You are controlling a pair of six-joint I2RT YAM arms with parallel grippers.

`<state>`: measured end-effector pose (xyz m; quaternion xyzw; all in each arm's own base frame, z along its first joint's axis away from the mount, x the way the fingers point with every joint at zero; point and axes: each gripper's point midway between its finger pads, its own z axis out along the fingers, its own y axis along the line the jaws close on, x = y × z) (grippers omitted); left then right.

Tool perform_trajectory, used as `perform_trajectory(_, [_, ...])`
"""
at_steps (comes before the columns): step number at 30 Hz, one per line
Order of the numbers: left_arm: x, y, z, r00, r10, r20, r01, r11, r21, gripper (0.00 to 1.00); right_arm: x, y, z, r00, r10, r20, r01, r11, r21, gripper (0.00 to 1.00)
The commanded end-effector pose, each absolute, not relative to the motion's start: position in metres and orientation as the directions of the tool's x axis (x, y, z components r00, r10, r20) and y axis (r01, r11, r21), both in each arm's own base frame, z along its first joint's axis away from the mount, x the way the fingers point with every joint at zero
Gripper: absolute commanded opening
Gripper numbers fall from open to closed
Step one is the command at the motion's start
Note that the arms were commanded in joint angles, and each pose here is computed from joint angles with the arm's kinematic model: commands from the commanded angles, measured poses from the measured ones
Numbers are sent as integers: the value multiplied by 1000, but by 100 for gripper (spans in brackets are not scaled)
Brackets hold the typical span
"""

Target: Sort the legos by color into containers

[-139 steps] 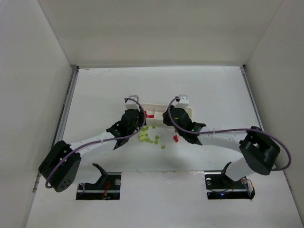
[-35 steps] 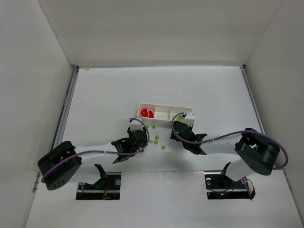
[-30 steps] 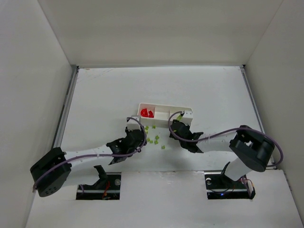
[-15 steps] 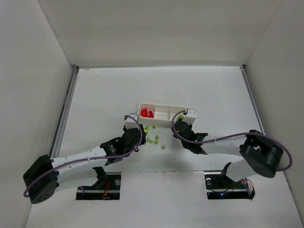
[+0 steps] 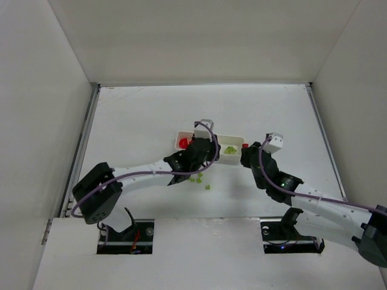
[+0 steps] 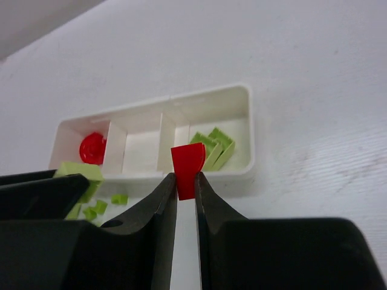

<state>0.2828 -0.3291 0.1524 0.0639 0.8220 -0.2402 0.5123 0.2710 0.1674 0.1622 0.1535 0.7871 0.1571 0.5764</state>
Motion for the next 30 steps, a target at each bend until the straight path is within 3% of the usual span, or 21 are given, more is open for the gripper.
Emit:
perform_trajectory(1, [303,-366,188,-392,-200,-898,428,824,-371,20,278,141,175,-244,398,-884,111,917,382,21])
perform_trajectory(16, [339,-446,152,-458,-158,-875,473,790,-390,23,277,115,167,-236,436,-869,144,900,412,21])
perform_trajectory(23, [338,-436,146,-464,-160,-871,454,801,-389,55,280,116,165,-249,431,-867,144,902,407,21])
perform_trajectory(30, [333,-375,161,-434,-227,-872,381,830,-407,56,289,142,173,-270,408,-872,80,912,402,22])
